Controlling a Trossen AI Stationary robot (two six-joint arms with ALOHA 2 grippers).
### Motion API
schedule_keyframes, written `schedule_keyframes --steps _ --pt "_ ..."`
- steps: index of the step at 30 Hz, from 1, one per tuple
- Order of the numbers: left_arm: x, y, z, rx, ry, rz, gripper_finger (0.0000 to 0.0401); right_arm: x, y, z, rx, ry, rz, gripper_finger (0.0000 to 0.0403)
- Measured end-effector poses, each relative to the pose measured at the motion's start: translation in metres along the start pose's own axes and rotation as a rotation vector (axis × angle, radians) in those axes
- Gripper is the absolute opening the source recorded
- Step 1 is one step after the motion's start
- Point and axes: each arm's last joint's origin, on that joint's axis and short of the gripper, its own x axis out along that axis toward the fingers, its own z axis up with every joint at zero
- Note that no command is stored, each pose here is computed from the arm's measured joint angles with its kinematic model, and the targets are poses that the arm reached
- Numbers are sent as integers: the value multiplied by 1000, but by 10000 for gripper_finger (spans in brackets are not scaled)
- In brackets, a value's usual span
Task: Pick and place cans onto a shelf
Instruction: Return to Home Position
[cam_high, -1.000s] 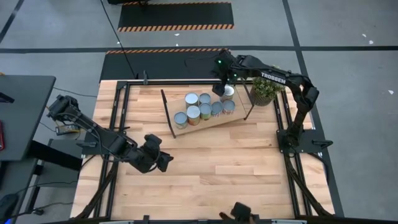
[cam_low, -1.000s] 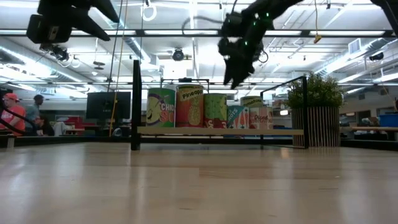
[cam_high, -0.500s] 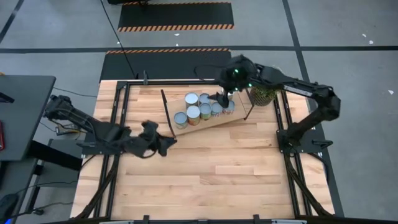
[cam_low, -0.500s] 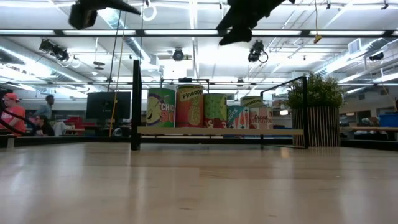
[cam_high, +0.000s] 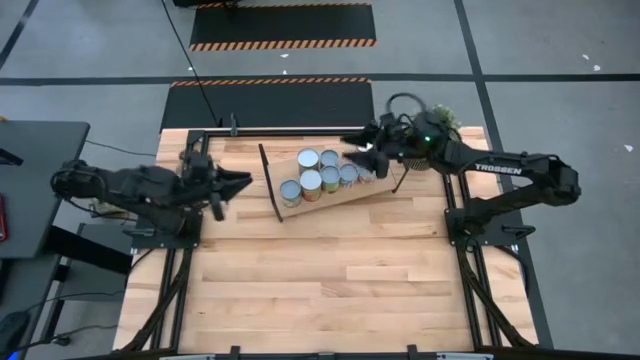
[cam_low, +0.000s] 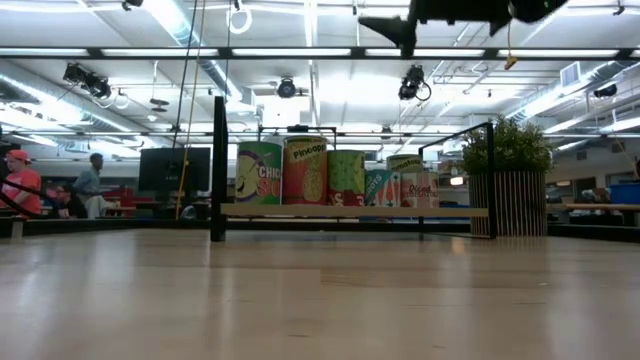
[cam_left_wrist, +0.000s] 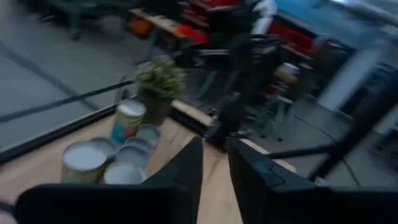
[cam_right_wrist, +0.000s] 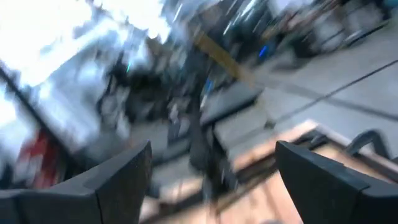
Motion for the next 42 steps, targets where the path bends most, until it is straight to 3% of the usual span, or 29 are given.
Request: schedule_keyframes --steps 6,12,17,25,30,36,38,42 --pt "-33 15 17 103 -19 -196 37 -23 -17 -18 156 -278 -102 348" --pt "-59 27 24 153 -41 -310 5 -42 -36 -41 341 -280 -161 348" --pt "-62 40 2 145 -10 -321 9 -53 -44 -50 517 -299 -181 348" --pt "-60 64 -43 46 -108 -363 4 -51 -36 -61 395 -288 -198 348" --pt "-68 82 -61 -52 -142 -350 4 -67 -16 -62 231 -435 -25 348" --pt "-68 85 -67 -61 -146 -347 4 -93 -13 -103 306 -530 -17 348" --pt "-68 86 -69 -60 -131 -342 4 -100 -7 -109 315 -541 45 348" --pt "-69 85 -68 -88 -127 -370 4 -115 15 -106 223 -595 251 348"
